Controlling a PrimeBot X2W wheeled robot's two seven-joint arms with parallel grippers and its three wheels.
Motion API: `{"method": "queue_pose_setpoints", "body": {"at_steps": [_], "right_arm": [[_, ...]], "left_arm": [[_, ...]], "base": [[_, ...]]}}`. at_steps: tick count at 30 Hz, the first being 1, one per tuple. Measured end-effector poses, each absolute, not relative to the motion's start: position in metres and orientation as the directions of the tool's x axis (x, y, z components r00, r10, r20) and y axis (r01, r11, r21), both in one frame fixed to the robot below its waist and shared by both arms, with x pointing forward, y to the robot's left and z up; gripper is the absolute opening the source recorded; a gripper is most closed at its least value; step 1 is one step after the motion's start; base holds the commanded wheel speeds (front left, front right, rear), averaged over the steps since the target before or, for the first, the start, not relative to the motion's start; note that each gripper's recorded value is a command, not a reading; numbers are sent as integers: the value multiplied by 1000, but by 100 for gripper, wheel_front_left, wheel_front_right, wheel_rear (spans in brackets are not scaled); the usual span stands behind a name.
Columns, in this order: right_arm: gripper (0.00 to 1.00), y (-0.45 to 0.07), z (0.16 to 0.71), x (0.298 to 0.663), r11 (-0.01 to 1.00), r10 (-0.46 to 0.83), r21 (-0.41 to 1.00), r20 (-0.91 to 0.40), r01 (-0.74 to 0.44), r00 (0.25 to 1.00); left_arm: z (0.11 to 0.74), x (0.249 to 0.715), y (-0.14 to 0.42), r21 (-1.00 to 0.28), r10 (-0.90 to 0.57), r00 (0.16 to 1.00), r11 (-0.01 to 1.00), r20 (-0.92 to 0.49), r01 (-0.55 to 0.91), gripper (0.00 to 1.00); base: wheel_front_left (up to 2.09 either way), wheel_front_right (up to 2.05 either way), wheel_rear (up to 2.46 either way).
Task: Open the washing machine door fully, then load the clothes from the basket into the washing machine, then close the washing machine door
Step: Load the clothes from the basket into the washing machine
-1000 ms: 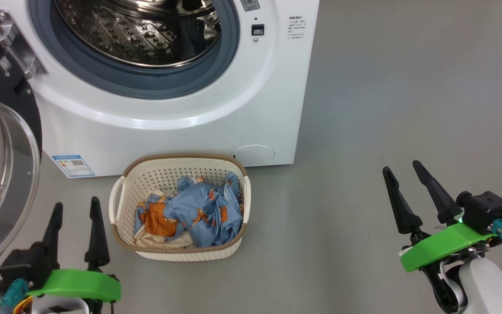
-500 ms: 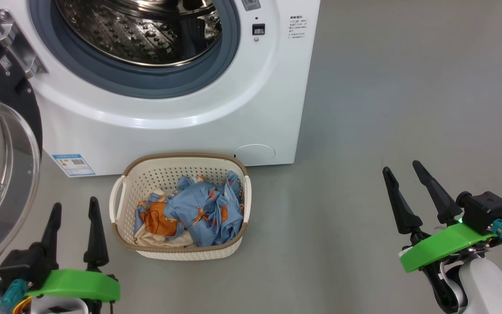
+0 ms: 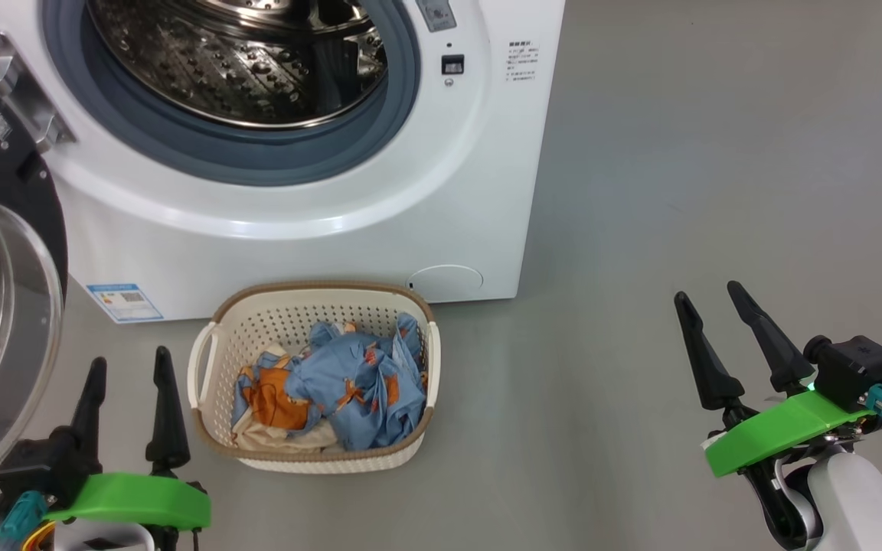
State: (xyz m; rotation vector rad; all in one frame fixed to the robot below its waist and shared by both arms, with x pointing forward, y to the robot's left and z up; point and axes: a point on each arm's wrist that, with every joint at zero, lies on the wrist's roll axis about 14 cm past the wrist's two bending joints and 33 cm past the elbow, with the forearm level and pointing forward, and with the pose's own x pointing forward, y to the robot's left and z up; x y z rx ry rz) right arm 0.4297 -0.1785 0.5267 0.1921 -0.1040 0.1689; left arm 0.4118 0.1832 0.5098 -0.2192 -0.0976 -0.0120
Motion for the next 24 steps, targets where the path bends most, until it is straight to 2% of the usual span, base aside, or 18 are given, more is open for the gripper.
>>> {"method": "queue_pose_setpoints", "body": {"at_steps": [24], "right_arm": [[100,-179,526,431,967,153,186,119,-174,981]], "left_arm": [[510,412,182,-215,0,995,976,101,22,100]], "base": [[109,-109,0]]}}
